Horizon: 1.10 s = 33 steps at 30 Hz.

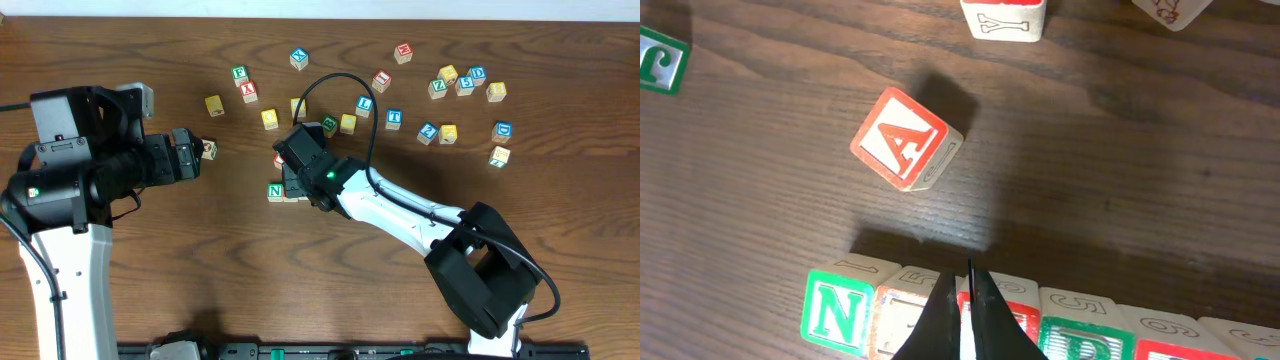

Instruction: Spell out NEURIPS

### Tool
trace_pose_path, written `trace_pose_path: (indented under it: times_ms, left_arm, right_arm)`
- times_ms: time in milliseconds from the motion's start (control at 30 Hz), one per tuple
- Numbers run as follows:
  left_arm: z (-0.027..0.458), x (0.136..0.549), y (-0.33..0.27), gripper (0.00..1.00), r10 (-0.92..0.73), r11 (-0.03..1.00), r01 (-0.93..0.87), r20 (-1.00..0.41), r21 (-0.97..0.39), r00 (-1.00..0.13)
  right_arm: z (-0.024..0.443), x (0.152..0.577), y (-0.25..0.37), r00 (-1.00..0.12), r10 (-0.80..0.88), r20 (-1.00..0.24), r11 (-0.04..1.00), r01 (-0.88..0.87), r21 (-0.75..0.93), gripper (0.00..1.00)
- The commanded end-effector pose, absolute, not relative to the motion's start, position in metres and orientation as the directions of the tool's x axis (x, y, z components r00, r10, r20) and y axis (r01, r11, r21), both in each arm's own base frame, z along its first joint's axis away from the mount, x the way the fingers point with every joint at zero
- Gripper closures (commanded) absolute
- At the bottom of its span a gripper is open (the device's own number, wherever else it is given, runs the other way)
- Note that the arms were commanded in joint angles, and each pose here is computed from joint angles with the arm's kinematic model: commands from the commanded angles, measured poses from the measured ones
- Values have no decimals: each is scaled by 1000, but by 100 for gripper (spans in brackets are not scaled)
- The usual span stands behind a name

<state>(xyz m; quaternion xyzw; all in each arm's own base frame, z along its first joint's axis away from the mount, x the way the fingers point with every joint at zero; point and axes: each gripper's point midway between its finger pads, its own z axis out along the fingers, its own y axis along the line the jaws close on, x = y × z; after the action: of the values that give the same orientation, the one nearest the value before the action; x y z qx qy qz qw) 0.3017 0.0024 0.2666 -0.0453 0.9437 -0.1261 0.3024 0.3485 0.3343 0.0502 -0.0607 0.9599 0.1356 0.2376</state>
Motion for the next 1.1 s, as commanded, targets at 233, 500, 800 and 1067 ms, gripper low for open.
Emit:
trace_pose_path:
  times_ms: [233, 500, 800, 1067]
  left_arm:
    - [274, 302, 3, 5, -153, 965, 4, -576, -262, -803]
    - [274, 302, 3, 5, -153, 965, 4, -576, -262, -803]
    - [274, 302, 3, 5, -153, 965, 4, -576, -262, -803]
    - [274, 302, 3, 5, -153, 965, 4, -576, -262, -803]
  right_arm:
    - [44, 350, 327, -872, -52, -488, 970, -160, 182, 99]
    - [43, 350, 325, -872, -55, -487, 972, -158, 173, 99]
    - [39, 348, 323, -875, -58, -481, 973, -157, 168, 99]
    - [38, 348, 323, -875, -58, -480, 973, -157, 167, 99]
